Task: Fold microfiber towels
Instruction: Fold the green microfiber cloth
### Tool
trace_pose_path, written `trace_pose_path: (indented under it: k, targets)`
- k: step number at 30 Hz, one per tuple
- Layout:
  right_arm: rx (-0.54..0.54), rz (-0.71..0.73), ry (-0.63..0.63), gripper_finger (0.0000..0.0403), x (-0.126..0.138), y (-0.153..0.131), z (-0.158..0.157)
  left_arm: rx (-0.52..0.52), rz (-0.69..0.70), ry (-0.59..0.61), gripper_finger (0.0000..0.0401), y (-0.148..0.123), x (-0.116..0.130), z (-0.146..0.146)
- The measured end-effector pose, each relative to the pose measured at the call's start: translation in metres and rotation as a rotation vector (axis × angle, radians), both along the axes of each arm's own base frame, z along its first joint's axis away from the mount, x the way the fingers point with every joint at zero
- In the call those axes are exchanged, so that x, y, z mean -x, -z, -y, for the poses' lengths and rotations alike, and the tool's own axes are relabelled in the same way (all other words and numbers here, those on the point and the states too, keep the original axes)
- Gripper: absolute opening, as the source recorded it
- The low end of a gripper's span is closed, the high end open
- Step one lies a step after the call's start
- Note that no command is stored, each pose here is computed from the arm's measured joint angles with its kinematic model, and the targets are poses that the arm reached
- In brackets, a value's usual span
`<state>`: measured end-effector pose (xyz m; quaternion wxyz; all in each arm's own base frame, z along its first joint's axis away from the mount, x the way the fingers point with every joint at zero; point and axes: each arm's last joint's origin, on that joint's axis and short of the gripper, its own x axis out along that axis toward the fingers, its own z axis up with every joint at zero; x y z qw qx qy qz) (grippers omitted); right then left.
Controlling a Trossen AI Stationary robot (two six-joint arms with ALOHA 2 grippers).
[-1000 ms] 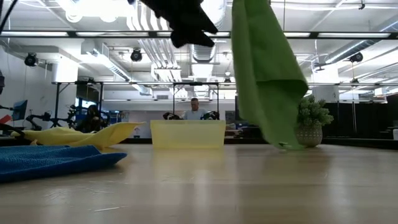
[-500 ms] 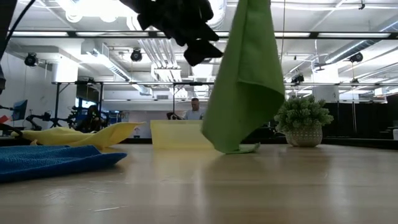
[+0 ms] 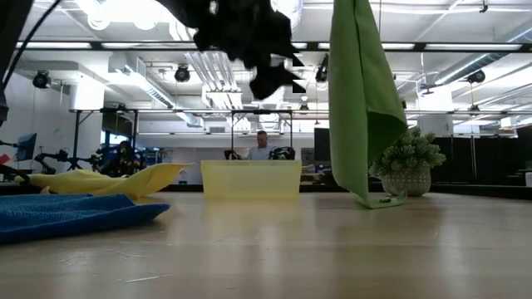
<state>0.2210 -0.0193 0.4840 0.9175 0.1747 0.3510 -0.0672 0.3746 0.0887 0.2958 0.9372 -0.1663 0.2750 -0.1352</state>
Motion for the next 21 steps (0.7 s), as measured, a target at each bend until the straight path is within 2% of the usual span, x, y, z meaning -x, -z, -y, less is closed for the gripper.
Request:
trace_pose_path:
  k: [5,8,12,18,21]
  targets:
    - [-0.003,-0.012,0.018,0.0008,-0.004,0.003,0.001,-0.130,0.253,-0.100,0.0217,-0.049,0.009,0.009]
    - [-0.008,-0.015,0.023,0.0008,-0.005,0.004,0.001,-0.150,0.337,-0.106,0.0217,-0.064,0.011,0.011]
    - [-0.012,-0.013,0.026,0.0008,-0.008,0.004,0.001,-0.141,0.332,-0.086,0.0217,-0.059,0.006,0.010]
    - [-0.015,-0.018,0.027,0.0008,-0.011,0.006,0.001,-0.077,0.347,0.055,0.0217,-0.051,-0.002,0.016]
    - [-0.017,-0.017,0.025,0.0008,-0.012,0.006,0.001,-0.072,0.379,0.087,0.0217,-0.052,-0.003,0.017]
